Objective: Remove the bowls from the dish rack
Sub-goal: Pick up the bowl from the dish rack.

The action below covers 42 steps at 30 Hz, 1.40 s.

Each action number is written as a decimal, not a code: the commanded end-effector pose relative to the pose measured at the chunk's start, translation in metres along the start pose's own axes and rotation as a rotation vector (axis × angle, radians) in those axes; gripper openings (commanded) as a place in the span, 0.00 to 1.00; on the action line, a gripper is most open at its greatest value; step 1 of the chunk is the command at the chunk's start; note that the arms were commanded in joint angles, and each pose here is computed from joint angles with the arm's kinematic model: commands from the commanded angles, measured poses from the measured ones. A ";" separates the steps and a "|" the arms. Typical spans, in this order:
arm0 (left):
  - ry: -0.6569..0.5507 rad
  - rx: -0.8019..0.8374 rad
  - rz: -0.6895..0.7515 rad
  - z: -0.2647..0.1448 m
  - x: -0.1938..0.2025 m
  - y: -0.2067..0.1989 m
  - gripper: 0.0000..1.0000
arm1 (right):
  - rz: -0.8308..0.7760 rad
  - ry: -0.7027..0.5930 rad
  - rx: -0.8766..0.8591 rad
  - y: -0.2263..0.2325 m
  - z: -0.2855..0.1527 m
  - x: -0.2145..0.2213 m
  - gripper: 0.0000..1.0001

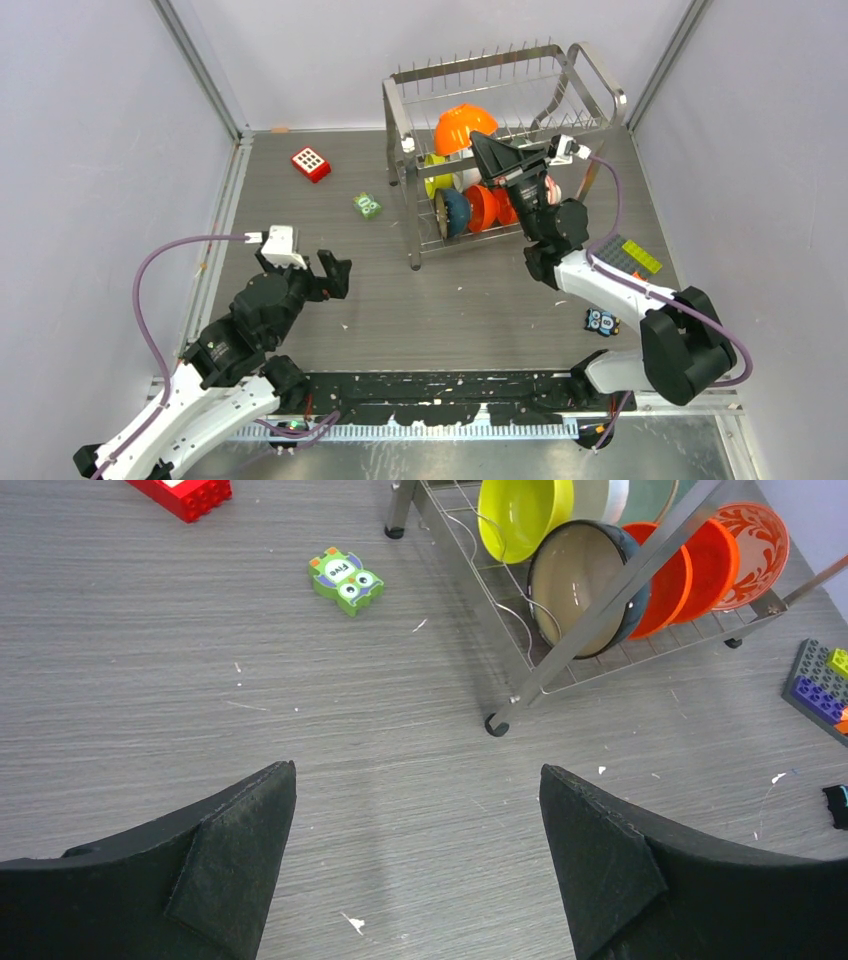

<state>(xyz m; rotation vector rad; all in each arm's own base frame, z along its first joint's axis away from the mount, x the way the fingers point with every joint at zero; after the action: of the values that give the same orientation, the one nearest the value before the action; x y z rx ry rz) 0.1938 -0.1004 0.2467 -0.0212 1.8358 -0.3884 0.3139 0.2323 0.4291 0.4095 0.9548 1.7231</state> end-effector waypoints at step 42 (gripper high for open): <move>-0.096 -0.011 -0.033 -0.006 -0.021 0.004 0.93 | -0.759 0.583 0.099 0.155 -0.084 0.003 0.01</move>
<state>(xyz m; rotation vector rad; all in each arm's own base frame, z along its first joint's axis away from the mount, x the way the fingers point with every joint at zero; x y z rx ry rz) 0.1903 -0.0939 0.2543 -0.0458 1.7967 -0.4023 0.1601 0.1903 0.5598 -0.2427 1.0871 1.3275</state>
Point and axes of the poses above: each gripper's point midway between its finger pads, its own z axis out along the fingers, its own y axis along the line the jaws close on, x = y × z, the point moved 1 cm from there along -z, back along the fingers, and after that the axes turned 2 degrees about -z, right-handed, at the moved point
